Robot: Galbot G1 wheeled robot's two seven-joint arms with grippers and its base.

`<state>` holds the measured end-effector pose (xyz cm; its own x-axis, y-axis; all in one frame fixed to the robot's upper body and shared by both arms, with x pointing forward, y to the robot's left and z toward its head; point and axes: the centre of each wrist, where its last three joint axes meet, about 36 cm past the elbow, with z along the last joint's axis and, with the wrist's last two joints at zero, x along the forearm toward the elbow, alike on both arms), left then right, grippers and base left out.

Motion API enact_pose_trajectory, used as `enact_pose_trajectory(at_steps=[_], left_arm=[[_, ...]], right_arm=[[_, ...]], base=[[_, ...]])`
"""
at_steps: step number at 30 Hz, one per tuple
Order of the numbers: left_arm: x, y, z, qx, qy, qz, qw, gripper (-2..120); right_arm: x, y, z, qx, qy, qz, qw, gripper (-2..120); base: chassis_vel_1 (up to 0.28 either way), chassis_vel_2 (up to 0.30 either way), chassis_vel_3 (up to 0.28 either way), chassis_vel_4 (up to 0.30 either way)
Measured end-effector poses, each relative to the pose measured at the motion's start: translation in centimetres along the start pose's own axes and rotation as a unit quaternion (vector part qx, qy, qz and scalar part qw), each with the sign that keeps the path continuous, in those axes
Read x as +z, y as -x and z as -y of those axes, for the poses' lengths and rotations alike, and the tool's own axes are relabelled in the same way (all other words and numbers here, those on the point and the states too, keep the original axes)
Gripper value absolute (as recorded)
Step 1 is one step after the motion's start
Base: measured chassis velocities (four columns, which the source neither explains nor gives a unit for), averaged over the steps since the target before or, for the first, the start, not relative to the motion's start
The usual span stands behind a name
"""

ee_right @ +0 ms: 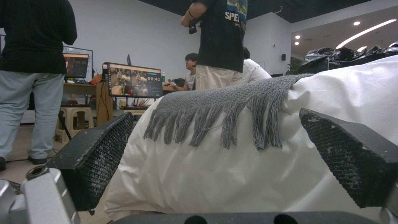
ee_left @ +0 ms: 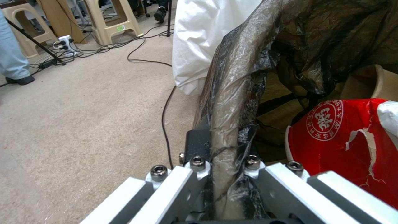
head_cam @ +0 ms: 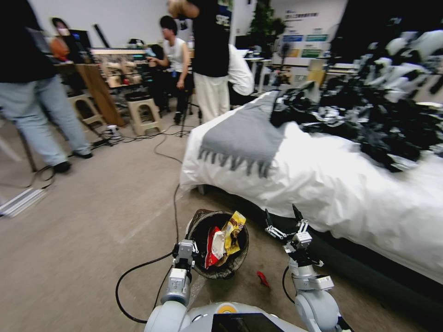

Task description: Pick up the trash bin, then pick up the garbage from the floor and place it into the trash bin.

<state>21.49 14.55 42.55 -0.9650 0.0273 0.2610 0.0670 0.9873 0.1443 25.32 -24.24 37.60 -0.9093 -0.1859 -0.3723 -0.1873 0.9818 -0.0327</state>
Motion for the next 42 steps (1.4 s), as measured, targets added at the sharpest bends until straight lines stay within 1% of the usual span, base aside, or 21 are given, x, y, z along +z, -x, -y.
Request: enact_pose_trajectory(at_steps=[10,17,20,31,42], left_arm=[[-0.2,0.0,-0.1,-0.002,-0.001,0.003,1.0,0],[-0.3,0.1,-0.2,-0.005,-0.001,0.007,1.0,0],[-0.6,0.3,-0.5,-0.009,-0.002,0.012,0.9999,0],[-0.8,0.4,-0.7,-0.011,-0.005,0.013,0.9998,0],[-0.9,0.4,-0.6,-0.011,-0.007,0.013,0.9998,0]], right_arm=[[-0.1,-0.1,0.1,-0.008,-0.002,-0.004,1.0,100],[-0.3,-0.7,0.1,-0.016,-0.011,-0.035,0.999,100],[0.0,-1.3,-0.2,-0.025,-0.019,-0.063,0.998,100],[0.0,0.3,-1.9,-0.018,-0.005,-0.041,0.999,100],[-0.2,0.4,-1.9,-0.022,-0.006,-0.032,0.999,100]], base=[[0.0,0.0,0.0,0.0],[0.0,0.0,0.0,0.0],[0.0,0.0,0.0,0.0],[0.0,0.0,0.0,0.0],[0.0,0.0,0.0,0.0]])
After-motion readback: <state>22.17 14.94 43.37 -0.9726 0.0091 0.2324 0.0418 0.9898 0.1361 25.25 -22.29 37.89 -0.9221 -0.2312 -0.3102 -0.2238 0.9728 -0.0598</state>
